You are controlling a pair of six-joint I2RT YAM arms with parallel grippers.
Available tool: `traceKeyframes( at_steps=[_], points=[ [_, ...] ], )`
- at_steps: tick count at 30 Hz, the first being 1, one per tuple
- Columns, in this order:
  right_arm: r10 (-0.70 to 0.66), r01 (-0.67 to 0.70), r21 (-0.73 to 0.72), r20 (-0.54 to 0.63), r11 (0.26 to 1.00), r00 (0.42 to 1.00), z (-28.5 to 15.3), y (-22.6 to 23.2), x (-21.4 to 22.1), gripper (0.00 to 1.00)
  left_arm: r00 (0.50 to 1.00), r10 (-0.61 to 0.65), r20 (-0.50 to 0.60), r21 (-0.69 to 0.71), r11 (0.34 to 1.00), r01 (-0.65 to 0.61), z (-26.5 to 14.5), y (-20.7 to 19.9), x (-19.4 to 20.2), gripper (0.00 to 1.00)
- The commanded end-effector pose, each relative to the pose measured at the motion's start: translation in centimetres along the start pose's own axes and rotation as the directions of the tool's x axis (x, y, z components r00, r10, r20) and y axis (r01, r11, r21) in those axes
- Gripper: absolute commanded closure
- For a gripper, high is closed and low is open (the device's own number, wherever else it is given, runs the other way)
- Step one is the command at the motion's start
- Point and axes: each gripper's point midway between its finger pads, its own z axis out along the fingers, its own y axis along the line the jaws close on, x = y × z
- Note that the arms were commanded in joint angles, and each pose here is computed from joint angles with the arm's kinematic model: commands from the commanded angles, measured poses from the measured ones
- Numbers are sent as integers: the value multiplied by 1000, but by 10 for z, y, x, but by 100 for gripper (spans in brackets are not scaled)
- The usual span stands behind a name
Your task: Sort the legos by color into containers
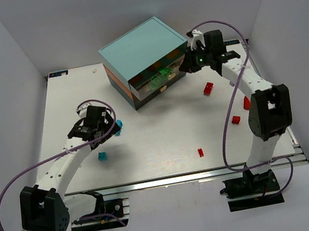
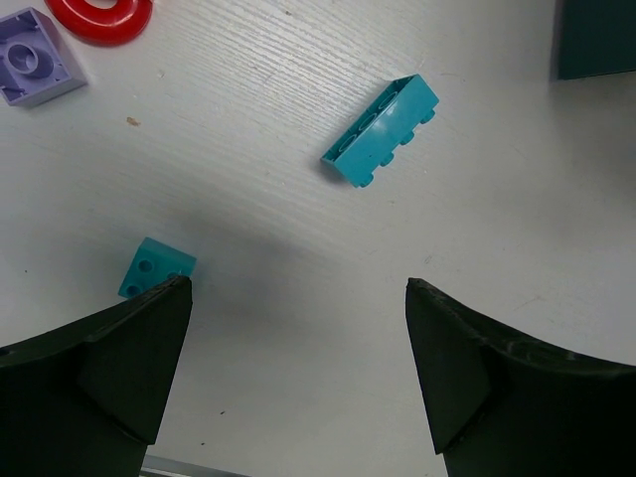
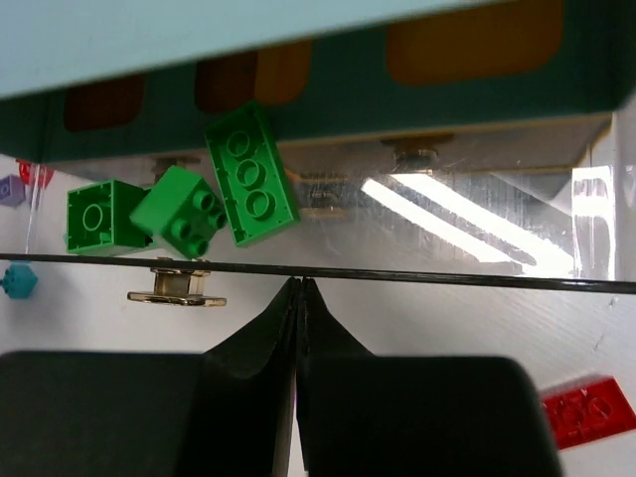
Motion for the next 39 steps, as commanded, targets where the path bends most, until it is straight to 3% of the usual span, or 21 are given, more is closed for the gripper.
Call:
traceKeyframes(
  at_steps=[1,15,19,22,25,29,33,36,39],
  points=[
    [-29,29,2,119,1000,992,16,10,-48,100,999,-21,44,-2,1000,21,-9,-3,-17,2],
    [-43,42,10,173,999,984,69,9,-75,100,999,-19,39,-31,999,20,-14,0,-21,2],
    [-40,42,-10,175,999,984,70,9,-73,92,999,-28,40,-34,999,29,-15,2,-20,2],
    [-46,53,-38,164,998,985,62,15,-68,91,999,-29,38,-34,999,30,-16,2,-19,2],
    [-128,147,-126,147,981,981,44,29,-46,83,998,-42,47,10,999,41,-18,-3,-20,4],
    [-197,242,-354,157,904,968,18,67,-4,57,996,-71,56,52,996,68,-18,-7,-18,9],
    [-167,191,-465,94,865,981,21,91,35,50,996,-69,50,59,996,66,-19,-10,-18,12],
    [-126,138,-430,56,892,990,36,101,53,46,997,-62,52,47,997,60,-19,-8,-19,12],
    [34,-27,-338,17,941,999,55,98,54,31,997,-67,49,49,997,64,-20,-8,-19,10]
  ],
)
